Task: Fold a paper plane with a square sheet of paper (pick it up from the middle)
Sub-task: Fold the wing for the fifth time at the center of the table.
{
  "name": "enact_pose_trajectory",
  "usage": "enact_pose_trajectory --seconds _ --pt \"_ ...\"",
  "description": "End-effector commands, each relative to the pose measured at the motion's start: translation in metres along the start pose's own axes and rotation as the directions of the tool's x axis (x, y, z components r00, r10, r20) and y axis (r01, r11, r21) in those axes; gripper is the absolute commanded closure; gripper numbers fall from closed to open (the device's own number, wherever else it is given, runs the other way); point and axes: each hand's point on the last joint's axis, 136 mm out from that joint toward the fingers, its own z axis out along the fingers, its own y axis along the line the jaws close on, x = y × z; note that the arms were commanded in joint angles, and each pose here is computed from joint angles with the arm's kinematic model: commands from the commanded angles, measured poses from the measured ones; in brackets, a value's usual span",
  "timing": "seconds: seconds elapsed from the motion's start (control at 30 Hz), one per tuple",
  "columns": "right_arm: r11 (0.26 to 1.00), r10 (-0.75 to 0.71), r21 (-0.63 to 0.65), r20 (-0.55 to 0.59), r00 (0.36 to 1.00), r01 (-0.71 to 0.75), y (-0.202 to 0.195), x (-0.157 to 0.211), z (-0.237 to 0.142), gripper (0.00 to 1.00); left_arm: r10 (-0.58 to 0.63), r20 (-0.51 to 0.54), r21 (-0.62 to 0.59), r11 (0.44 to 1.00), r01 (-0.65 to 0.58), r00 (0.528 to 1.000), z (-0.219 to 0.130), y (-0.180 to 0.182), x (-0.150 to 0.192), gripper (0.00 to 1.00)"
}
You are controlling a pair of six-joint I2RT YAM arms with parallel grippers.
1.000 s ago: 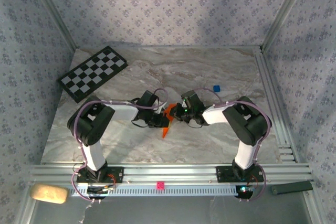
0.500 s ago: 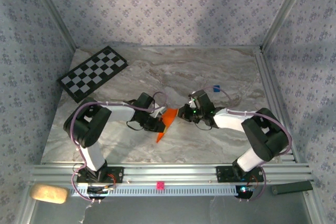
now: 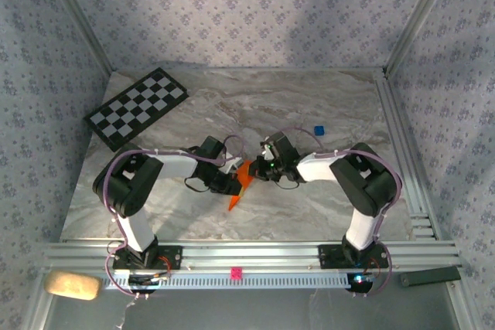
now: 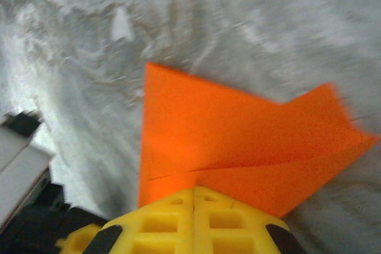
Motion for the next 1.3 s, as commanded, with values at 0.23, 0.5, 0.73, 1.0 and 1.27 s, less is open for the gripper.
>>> enact_pose_trajectory --seconds 0.23,0.5,0.73,1.0,1.27 --pt "0.985 0.120 0.107 0.125 0.985 -0.134 -0.057 -0.044 -0.014 0.95 -0.037 -0.050 -0.097 0.995 0.032 0.998 -0.001 0.023 0.020 1.00" --pt "0.973 0.174 0.115 0.216 0.961 -0.202 -0.074 -0.075 -0.036 0.94 -0.032 -0.046 -0.111 0.993 0.027 0.998 -0.001 0.025 0.017 1.00" --pt "0.995 0.070 0.050 0.270 0.960 -0.087 -0.033 -0.075 -0.072 0.92 0.009 -0.024 -0.117 0.993 -0.012 1.000 -0.002 0.022 0.003 1.00" --pt "0.999 -0.006 -0.047 0.140 0.990 0.013 0.008 -0.031 -0.051 0.92 0.067 -0.008 -0.106 0.992 -0.068 0.998 -0.001 0.016 -0.021 1.00" --pt "0.996 -0.016 -0.087 0.046 0.999 0.020 0.026 -0.019 -0.010 0.94 0.078 -0.004 -0.096 0.992 -0.078 0.997 0.001 0.015 -0.027 1.00"
